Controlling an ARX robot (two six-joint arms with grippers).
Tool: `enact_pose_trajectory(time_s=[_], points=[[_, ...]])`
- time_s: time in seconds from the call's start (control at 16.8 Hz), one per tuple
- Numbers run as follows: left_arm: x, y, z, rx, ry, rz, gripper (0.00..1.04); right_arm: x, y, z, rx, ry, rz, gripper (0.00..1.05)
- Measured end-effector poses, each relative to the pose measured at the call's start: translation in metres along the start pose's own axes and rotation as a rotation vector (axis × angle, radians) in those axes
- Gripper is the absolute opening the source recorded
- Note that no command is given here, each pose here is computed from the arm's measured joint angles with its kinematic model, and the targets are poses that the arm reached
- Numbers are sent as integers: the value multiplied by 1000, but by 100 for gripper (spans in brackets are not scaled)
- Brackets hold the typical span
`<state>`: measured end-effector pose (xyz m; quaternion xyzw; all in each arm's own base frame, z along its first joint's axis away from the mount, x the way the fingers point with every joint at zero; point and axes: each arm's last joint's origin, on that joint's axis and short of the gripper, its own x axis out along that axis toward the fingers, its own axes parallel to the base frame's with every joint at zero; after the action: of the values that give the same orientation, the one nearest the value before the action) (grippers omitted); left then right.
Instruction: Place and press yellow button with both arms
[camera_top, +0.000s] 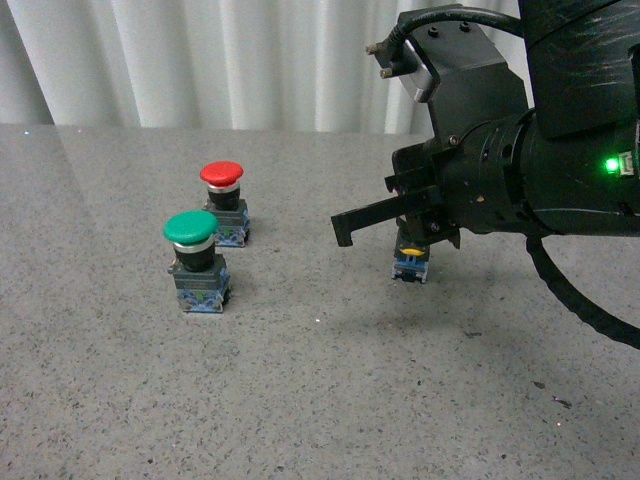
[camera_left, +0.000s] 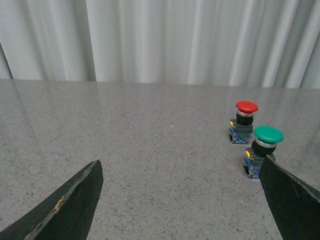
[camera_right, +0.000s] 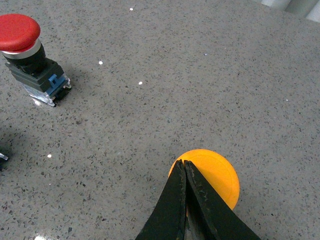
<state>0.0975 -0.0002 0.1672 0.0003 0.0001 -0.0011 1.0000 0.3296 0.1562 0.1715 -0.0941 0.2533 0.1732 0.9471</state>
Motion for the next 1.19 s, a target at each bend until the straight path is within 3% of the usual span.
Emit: enact_pose_trajectory(time_s=[0.24, 0.65, 0.89, 1.19], points=[[0, 0, 0, 0, 0, 0, 98, 2, 0, 0, 0, 21, -6, 2], [0, 0, 0, 0, 0, 0, 98, -15, -4, 15, 109, -122, 11, 2], [0, 0, 0, 0, 0, 0, 98, -52, -3, 46, 178, -280, 66, 2], [0, 0, 0, 0, 0, 0, 98, -130, 5, 56, 279, -419, 172, 2]])
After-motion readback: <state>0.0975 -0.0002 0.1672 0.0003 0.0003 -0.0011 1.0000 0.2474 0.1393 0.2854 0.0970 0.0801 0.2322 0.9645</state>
